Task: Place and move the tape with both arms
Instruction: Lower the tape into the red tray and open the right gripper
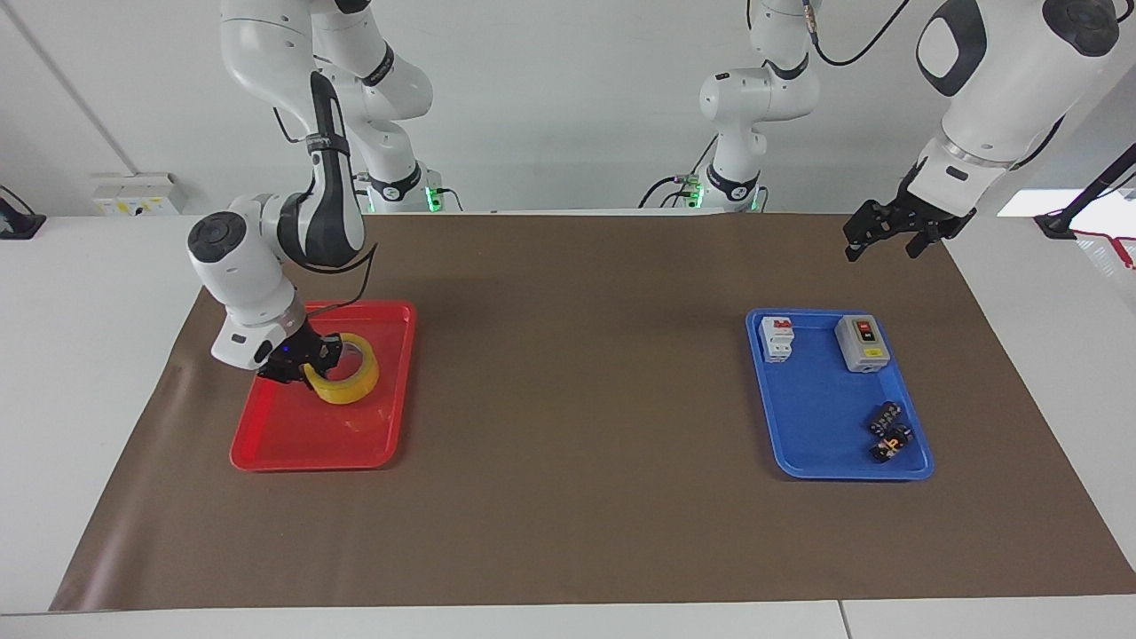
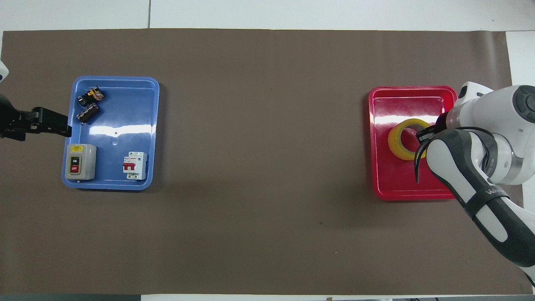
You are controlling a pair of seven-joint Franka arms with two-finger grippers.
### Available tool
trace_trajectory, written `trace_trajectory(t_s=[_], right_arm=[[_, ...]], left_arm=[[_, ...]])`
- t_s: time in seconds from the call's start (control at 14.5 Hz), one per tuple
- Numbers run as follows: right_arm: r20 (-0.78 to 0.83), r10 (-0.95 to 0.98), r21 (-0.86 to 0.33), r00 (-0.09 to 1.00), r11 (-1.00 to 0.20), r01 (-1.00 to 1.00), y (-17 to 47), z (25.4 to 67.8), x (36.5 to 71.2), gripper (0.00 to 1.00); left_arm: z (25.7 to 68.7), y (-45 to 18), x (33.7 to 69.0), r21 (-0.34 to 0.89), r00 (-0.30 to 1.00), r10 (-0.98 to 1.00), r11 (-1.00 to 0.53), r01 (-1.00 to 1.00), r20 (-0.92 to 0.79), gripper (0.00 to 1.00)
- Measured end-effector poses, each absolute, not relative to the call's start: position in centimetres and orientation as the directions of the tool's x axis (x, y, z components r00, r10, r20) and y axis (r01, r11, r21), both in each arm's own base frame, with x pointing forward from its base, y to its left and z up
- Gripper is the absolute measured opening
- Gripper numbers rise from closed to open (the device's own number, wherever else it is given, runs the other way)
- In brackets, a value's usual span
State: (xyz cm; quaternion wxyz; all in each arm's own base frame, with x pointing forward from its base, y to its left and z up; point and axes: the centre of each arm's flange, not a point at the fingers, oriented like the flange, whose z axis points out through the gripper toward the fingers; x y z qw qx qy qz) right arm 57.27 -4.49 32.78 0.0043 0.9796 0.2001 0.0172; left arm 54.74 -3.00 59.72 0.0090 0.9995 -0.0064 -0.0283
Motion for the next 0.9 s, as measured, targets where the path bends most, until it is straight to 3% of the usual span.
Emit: trace_trajectory(t_s=[0.9], right_arm=[[0.048, 0.418, 0.044, 0.907, -0.908, 0.416, -4.9, 31.4, 56.5, 0.22]], left_arm=[[59.7, -3.0, 54.7, 0.018, 0.998, -0.013, -1.000, -0.012, -0.057, 1.00]])
